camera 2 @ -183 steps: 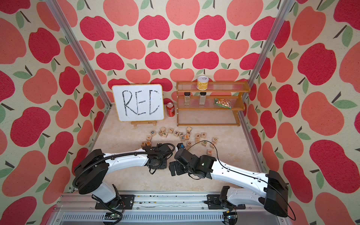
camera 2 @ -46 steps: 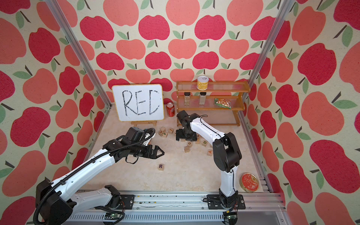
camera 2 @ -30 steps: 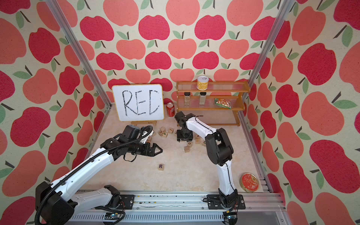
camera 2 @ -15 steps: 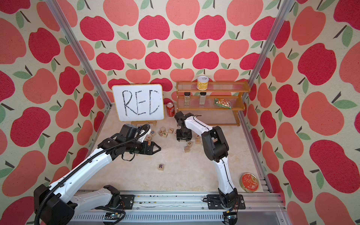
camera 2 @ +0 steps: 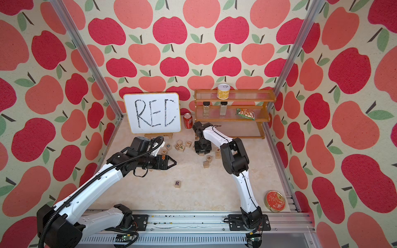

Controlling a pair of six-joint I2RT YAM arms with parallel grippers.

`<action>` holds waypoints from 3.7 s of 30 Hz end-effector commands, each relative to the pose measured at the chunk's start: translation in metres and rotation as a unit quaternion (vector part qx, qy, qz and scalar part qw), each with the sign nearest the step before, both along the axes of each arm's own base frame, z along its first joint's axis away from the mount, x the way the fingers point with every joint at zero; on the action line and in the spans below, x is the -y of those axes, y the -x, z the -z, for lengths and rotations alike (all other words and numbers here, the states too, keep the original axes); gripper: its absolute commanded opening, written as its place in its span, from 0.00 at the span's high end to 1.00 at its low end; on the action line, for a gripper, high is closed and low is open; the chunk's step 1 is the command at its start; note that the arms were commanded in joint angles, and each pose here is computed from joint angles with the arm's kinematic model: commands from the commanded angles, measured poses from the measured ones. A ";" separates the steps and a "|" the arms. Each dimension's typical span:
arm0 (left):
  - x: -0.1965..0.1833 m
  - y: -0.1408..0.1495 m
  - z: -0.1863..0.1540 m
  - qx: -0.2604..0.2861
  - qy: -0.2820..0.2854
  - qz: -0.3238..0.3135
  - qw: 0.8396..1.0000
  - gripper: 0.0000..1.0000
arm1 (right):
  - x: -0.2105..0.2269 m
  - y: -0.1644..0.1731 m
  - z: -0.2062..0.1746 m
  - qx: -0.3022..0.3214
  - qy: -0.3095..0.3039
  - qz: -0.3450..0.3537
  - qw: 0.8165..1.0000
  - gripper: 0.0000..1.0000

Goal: Assemble the uppercase word "red" with letter blocks
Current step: Pick up the letter block from the center of the board, then place the letter block at the center of the board.

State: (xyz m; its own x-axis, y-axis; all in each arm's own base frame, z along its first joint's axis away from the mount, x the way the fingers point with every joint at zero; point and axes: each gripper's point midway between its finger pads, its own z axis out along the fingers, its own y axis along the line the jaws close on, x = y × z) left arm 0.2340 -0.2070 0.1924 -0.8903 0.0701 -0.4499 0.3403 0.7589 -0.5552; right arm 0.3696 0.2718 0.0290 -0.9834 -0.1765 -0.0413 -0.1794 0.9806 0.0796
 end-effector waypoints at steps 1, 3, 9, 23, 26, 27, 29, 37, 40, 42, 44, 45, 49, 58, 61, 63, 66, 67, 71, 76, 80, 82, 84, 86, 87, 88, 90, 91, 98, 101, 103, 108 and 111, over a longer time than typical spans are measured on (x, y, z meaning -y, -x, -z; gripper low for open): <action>-0.001 0.002 -0.003 0.003 0.013 -0.001 1.000 0.01 | 0.007 -0.002 0.004 -0.007 0.018 -0.005 1.000 0.58; -0.002 0.001 -0.003 0.003 0.014 -0.004 1.000 0.01 | 0.007 -0.001 0.005 -0.008 0.021 -0.005 1.000 0.60; -0.003 0.001 -0.005 0.004 0.018 -0.005 1.000 0.01 | 0.010 0.000 0.002 -0.009 0.027 0.000 1.000 0.79; -0.007 0.007 -0.007 0.006 0.023 0.001 1.000 0.01 | 0.001 0.019 -0.035 0.013 0.019 0.002 1.000 0.86; -0.008 0.010 -0.008 0.007 0.024 0.003 1.000 0.01 | -0.002 0.026 -0.042 0.018 0.019 0.000 1.000 0.86; -0.008 0.011 -0.009 0.007 0.026 0.004 1.000 0.01 | -0.002 0.028 -0.044 0.019 0.019 0.001 1.000 0.86; -0.009 0.013 -0.009 0.006 0.026 0.004 1.000 0.01 | -0.003 0.033 -0.047 0.021 0.019 0.002 1.000 0.86; -0.012 0.024 -0.012 0.007 0.033 0.009 0.999 0.00 | -0.012 0.056 -0.058 0.027 0.014 0.005 1.000 0.87; -0.013 0.029 -0.012 0.006 0.036 0.010 0.999 0.01 | -0.016 0.067 -0.059 0.028 0.013 0.005 1.000 0.87; -0.015 0.033 -0.012 0.006 0.037 0.010 0.999 0.01 | -0.019 0.073 -0.060 0.029 0.012 0.007 0.999 0.87; -0.016 0.037 -0.012 0.005 0.039 0.011 0.999 0.01 | -0.022 0.080 -0.059 0.030 0.012 0.008 0.999 0.88; -0.017 0.039 -0.013 0.006 0.040 0.011 0.999 0.01 | -0.024 0.084 -0.060 0.030 0.011 0.008 0.999 0.88; -0.021 0.049 -0.013 0.005 0.043 0.011 0.999 0.01 | -0.031 0.098 -0.060 0.033 0.012 0.007 0.999 0.88; -0.025 0.063 -0.025 0.009 0.057 0.008 0.998 0.01 | -0.049 0.129 -0.055 0.037 0.008 0.012 0.999 0.88; -0.026 0.068 -0.028 0.009 0.064 0.008 0.998 0.01 | -0.056 0.139 -0.052 0.037 0.006 0.012 0.999 0.88; -0.027 0.071 -0.031 0.012 0.069 0.005 0.998 0.00 | -0.059 0.144 -0.051 0.037 0.005 0.013 0.999 0.88; -0.029 0.076 -0.036 0.014 0.076 0.001 0.997 0.01 | -0.063 0.153 -0.047 0.037 0.005 0.014 0.999 0.88; -0.030 0.078 -0.037 0.014 0.078 0.000 0.997 0.01 | -0.065 0.155 -0.047 0.037 0.004 0.015 0.999 0.88; -0.032 0.083 -0.040 0.014 0.086 -0.006 0.996 0.01 | -0.069 0.166 -0.043 0.033 0.003 0.013 0.999 0.89; -0.035 0.090 -0.043 0.014 0.095 -0.013 0.995 0.01 | -0.070 0.178 -0.038 0.029 0.004 0.013 0.999 0.89; -0.038 0.095 -0.044 0.014 0.101 -0.019 0.995 0.01 | -0.070 0.187 -0.033 0.025 0.004 0.016 1.000 0.89; -0.039 0.098 -0.044 0.013 0.104 -0.021 0.994 0.01 | -0.072 0.191 -0.031 0.023 0.004 0.015 1.000 0.89; -0.041 0.100 -0.044 0.013 0.106 -0.023 0.994 0.01 | -0.073 0.193 -0.029 0.022 0.003 0.017 1.000 0.89; -0.042 0.103 -0.044 0.013 0.108 -0.024 0.994 0.01 | -0.075 0.196 -0.027 0.020 0.000 0.020 1.000 0.89; -0.042 0.104 -0.044 0.013 0.108 -0.024 0.994 0.01 | -0.075 0.197 -0.025 0.019 -0.001 0.021 1.000 0.89; -0.042 0.105 -0.044 0.013 0.109 -0.024 0.994 0.01 | -0.077 0.198 -0.024 0.019 -0.003 0.022 1.000 0.89; -0.043 0.106 -0.045 0.016 0.110 -0.025 0.993 0.01 | -0.079 0.200 -0.022 0.016 -0.006 0.022 1.000 0.89; -0.043 0.106 -0.046 0.017 0.111 -0.025 0.993 0.01 | -0.080 0.200 -0.021 0.016 -0.006 0.022 1.000 0.89; -0.044 0.108 -0.046 0.018 0.112 -0.024 0.993 0.01 | -0.084 0.202 -0.013 0.011 -0.009 0.026 1.000 0.89; -0.044 0.109 -0.047 0.019 0.113 -0.025 0.993 0.01 | -0.085 0.203 -0.010 0.008 -0.010 0.027 1.000 0.89; -0.044 0.109 -0.046 0.020 0.113 -0.026 0.993 0.01 | -0.085 0.203 -0.009 0.007 -0.010 0.026 1.000 0.89; -0.045 0.109 -0.046 0.021 0.112 -0.026 0.993 0.01 | -0.085 0.204 -0.007 0.004 -0.009 0.023 1.000 0.88; -0.045 0.109 -0.046 0.021 0.113 -0.026 0.993 0.01 | -0.086 0.205 -0.004 0.001 -0.009 0.023 1.000 0.88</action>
State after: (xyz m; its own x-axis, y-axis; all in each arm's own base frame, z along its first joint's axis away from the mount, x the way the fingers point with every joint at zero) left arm 0.1300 -0.1626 0.2446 -0.8558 -0.0893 -0.5096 0.3450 0.6355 -0.6908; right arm 0.1720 0.3600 0.0405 -0.9883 -0.1344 -0.0728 -0.1418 0.9839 0.1085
